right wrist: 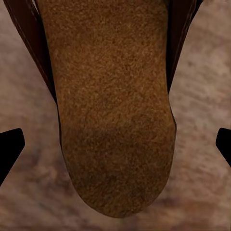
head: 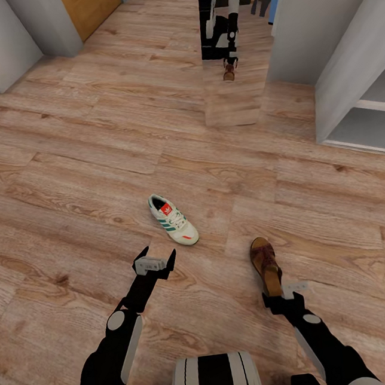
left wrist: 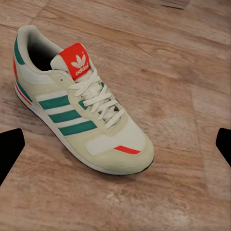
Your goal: Pick up the two gym shoes and the two sandals from the corridor floor and place them onto the hallstand (shoe rack) in the corridor, making sure they are on the rack and not on the floor. Arrange them so the two gym shoes are next to each other and the two sandals are next to each other.
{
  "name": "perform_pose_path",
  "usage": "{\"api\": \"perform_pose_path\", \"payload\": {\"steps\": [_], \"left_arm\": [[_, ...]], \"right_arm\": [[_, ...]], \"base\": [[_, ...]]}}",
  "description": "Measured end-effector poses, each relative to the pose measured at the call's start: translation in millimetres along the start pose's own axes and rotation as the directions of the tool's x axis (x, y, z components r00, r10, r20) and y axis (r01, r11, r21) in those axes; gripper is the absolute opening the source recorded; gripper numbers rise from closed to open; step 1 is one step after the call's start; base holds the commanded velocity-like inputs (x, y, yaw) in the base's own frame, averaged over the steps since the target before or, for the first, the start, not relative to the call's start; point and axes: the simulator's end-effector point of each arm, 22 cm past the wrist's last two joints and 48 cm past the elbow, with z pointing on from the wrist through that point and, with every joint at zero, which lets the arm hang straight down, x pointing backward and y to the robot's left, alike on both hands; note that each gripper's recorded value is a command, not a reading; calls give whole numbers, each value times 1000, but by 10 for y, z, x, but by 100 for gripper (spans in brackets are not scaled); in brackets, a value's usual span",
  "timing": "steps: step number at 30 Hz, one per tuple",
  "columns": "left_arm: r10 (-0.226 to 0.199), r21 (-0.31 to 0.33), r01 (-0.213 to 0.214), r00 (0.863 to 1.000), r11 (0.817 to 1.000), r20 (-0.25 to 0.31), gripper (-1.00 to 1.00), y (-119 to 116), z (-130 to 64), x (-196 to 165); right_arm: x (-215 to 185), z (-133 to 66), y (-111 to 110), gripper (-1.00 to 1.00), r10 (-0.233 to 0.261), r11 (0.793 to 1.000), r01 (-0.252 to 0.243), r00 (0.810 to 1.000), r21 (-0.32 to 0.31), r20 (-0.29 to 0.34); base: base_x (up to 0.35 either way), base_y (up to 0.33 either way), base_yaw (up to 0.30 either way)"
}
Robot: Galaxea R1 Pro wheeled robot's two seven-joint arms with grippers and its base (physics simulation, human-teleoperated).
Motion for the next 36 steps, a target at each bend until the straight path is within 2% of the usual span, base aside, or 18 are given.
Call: {"api": "perform_pose_path", "payload": {"steps": [36], "left_arm": [[2,1,-2,1000,1000,0,100,2,0,0]], "right_arm": [[-35,7,2,100,0,1000,0,1000,0,23]], "base": [[0,0,0]]}}
